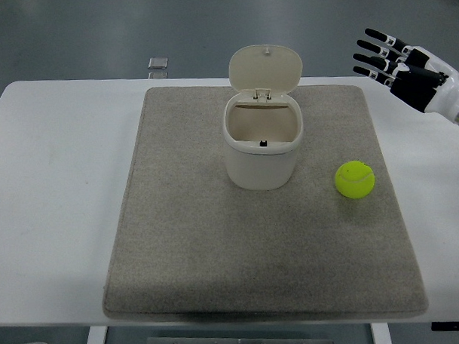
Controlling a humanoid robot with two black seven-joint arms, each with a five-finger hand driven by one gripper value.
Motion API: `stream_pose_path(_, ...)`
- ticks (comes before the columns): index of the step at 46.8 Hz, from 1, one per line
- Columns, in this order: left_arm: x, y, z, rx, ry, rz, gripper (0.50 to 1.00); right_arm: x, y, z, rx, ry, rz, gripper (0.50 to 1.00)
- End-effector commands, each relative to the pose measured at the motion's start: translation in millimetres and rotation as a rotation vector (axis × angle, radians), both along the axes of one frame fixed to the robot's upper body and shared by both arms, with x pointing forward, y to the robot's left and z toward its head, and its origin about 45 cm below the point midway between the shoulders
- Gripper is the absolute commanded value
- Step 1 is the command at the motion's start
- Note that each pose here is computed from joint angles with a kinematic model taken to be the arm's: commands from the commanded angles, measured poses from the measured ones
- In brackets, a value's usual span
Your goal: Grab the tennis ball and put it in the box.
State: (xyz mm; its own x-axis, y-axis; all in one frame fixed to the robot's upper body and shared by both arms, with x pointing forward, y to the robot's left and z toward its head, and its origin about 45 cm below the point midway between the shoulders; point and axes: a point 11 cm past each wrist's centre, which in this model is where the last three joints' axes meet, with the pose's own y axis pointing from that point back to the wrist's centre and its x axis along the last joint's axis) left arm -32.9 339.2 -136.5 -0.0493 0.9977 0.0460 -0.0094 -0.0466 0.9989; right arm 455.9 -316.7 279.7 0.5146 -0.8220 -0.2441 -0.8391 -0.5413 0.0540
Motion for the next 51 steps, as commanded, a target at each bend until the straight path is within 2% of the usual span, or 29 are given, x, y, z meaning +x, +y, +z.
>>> stream_pose_path(1, 0.0, 0, 0, 0.000, 0.000, 0.000, 0.992, -2.1, -8, 3.1, -0.084, -0.029, 0.020, 0.915)
stream_pose_path(5, 0.0, 0, 0, 0.000, 0.000, 0.000, 0.992, -2.8, -17, 10.9, -0.176, -0.057, 0.033, 0.915)
stream_pose_path(12, 0.0, 0, 0, 0.000, 0.000, 0.000, 0.992, -9.9, -19, 13.3, -0.361, -0.100, 0.103, 0.915)
stream_pose_path(21, 0.0, 0, 0, 0.000, 0.000, 0.000, 0.992, -25.2, -17, 23.7, -0.515, -0.236, 0.207, 0.915)
stream_pose_path(28, 0.0, 0, 0, 0.000, 0.000, 0.000, 0.992, -43.0, -8, 15.4, -0.632, -0.294, 0.288, 0.915)
stream_pose_path(37, 0.0, 0, 0, 0.000, 0.000, 0.000, 0.992, -66.9, -3, 1.2, -0.811, -0.411, 0.384, 0.915)
stream_pose_path(40, 0.0, 0, 0, 0.000, 0.000, 0.000, 0.992, -70.7, -2, -0.8, -0.856, -0.442, 0.400, 0.915)
stream_pose_path(51, 0.9, 0, 0, 0.000, -0.001, 0.000, 0.992, -79.1, 7, -16.5, -0.969, -0.501, 0.474, 0.913)
